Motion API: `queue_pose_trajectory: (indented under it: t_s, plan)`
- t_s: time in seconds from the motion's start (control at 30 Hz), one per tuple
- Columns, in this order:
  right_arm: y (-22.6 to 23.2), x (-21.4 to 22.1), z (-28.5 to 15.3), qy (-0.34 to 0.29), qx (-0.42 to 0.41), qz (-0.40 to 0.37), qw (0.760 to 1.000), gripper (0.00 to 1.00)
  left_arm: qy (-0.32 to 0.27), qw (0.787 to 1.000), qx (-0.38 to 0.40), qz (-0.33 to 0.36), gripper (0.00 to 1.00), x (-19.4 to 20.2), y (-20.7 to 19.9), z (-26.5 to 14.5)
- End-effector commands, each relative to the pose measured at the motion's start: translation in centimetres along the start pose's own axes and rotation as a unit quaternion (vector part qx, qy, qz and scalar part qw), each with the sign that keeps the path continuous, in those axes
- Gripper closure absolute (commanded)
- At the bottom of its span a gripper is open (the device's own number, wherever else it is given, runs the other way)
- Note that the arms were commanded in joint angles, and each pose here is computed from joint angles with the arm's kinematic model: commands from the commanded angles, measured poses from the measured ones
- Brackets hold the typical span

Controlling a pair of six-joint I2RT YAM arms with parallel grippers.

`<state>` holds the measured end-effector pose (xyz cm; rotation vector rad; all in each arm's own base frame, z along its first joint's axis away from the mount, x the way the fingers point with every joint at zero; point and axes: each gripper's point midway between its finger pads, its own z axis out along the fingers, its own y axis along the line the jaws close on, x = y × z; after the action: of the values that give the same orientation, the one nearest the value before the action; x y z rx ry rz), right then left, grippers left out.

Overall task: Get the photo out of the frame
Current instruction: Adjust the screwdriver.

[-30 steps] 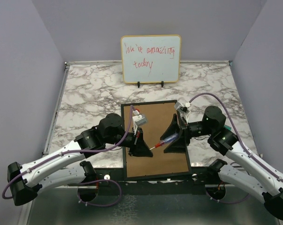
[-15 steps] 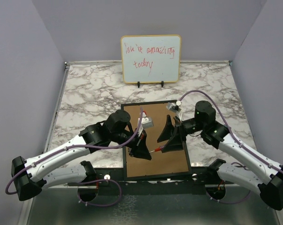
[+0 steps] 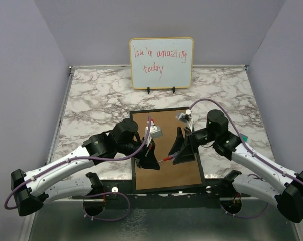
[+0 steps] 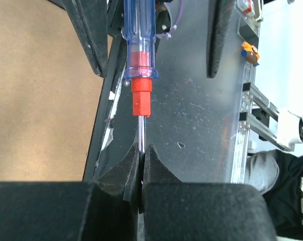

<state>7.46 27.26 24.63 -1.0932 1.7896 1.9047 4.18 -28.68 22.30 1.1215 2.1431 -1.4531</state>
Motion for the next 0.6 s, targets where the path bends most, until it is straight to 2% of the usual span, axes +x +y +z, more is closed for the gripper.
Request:
queue_pose_trajectory:
  t_s: [0.0, 0.07, 0.23, 0.47, 0.57]
  plan:
    - [-0.3, 0.2, 0.1, -0.015, 0.002, 0.013, 1.0, 0.28, -0.048, 0.998, -0.02, 0.024, 1.0, -2.2, -0.5, -1.0]
    - [-0.5, 0.4, 0.2, -0.017, 0.003, 0.018, 1.0, 0.3, -0.052, 0.998, -0.022, 0.024, 1.0, -2.4, -0.5, -1.1]
    - [-0.2, -0.2, 0.2, -0.029, 0.001, 0.01, 1.0, 0.41, -0.046, 0.999, -0.024, 0.017, 1.0, -2.1, -0.2, -0.9]
    - [-1.4, -1.2, 0.4, -0.026, 0.03, 0.01, 0.999, 0.36, -0.043, 0.999, -0.015, 0.024, 1.0, -2.4, -0.6, -0.8]
    - [-1.1, -1.3, 0.5, -0.029, 0.019, 0.007, 0.999, 0.46, -0.041, 0.999, -0.019, 0.022, 1.0, -2.3, -0.3, -0.7]
